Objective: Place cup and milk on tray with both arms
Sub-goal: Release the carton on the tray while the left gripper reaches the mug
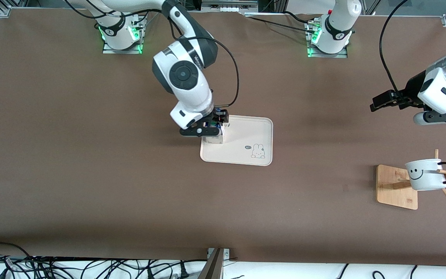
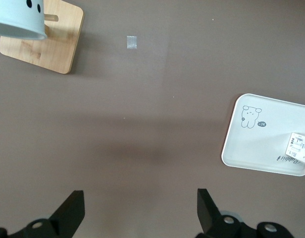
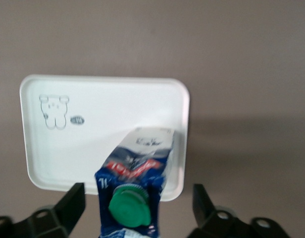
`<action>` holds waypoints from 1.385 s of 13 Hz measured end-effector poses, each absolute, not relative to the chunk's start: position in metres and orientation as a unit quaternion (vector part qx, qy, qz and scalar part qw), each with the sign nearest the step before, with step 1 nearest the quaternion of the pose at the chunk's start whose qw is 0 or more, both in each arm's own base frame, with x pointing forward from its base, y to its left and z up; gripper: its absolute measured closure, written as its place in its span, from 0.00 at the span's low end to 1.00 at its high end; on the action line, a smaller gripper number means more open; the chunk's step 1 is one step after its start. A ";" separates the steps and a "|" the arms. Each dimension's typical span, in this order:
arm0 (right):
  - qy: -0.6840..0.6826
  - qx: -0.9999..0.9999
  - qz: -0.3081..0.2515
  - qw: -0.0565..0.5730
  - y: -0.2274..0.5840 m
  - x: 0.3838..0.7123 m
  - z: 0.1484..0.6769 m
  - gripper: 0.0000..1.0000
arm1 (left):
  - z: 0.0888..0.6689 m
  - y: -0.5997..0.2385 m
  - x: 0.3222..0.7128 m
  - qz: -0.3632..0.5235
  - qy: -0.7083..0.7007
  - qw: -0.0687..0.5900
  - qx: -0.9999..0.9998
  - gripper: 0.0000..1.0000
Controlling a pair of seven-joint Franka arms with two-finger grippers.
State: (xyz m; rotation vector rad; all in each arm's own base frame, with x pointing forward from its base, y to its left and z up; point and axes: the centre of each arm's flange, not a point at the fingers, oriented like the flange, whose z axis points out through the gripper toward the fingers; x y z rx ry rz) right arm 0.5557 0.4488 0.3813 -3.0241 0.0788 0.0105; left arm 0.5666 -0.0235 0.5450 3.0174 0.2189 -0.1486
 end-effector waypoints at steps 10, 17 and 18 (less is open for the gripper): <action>-0.075 -0.996 0.045 0.033 0.234 0.608 0.553 0.00 | 0.524 0.009 0.613 -0.045 0.116 0.030 0.992 0.00; -0.110 -0.993 0.035 0.035 0.094 0.576 0.599 0.00 | 0.477 0.062 0.574 0.121 0.176 0.022 0.977 0.00; -0.111 -0.993 0.034 0.034 0.093 0.573 0.601 0.00 | 0.472 0.066 0.570 0.153 0.179 0.023 0.972 0.00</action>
